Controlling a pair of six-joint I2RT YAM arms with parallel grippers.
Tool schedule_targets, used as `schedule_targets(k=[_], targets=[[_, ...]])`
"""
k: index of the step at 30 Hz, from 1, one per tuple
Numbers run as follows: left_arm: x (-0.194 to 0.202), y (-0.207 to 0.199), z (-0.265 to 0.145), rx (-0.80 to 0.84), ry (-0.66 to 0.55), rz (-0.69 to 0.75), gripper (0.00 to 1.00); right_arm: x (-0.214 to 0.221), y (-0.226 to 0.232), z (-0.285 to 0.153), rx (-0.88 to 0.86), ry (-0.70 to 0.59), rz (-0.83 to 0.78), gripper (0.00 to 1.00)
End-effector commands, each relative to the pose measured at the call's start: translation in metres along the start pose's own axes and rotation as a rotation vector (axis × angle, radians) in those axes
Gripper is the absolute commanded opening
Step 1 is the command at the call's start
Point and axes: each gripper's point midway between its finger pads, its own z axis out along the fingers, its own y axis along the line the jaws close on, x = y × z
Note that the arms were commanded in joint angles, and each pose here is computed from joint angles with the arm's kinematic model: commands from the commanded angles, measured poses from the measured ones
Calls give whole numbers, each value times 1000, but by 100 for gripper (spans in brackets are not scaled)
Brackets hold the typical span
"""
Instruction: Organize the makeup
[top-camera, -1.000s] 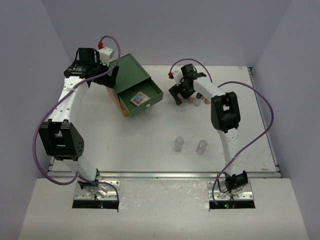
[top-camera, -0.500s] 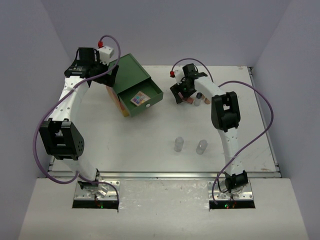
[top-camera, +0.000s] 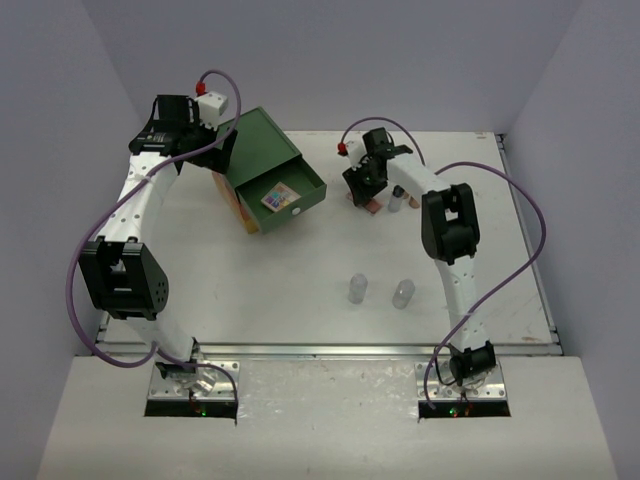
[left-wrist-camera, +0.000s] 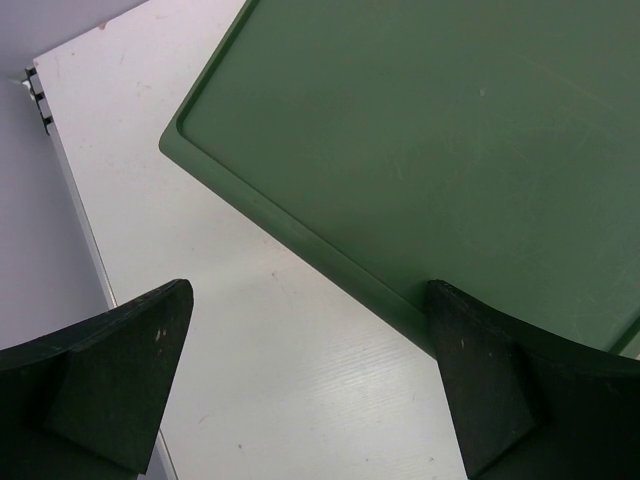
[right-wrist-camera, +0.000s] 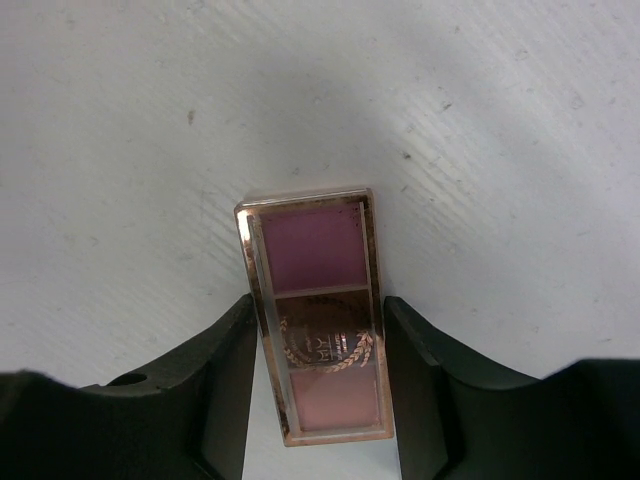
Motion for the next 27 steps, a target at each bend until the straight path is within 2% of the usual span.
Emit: schedule_targets(k=[1, 11, 15, 17, 20, 23, 27], targets=[[8, 8, -3, -28, 28, 14, 100, -30, 29, -31, -65, -66, 31, 0], [7, 2, -8, -4, 12, 4, 100, -151, 8, -153, 77, -476, -32, 0], [4, 1, -10, -1, -1, -3, 100, -203, -2, -232, 191, -704, -114, 0], [2, 1, -11, -1, -9, -7, 100, -220, 12, -262, 188, -802, -210, 0], [-1, 1, -11, -1, -20, -10, 100, -234, 63, -287, 93, -885, -428, 0], [-2, 1, -11, 0, -23, -17, 100, -235, 126, -278, 56, -865, -739, 0], [-4, 0, -9, 7, -26, -22, 100, -224, 180, -251, 11, -809, -1000, 0]])
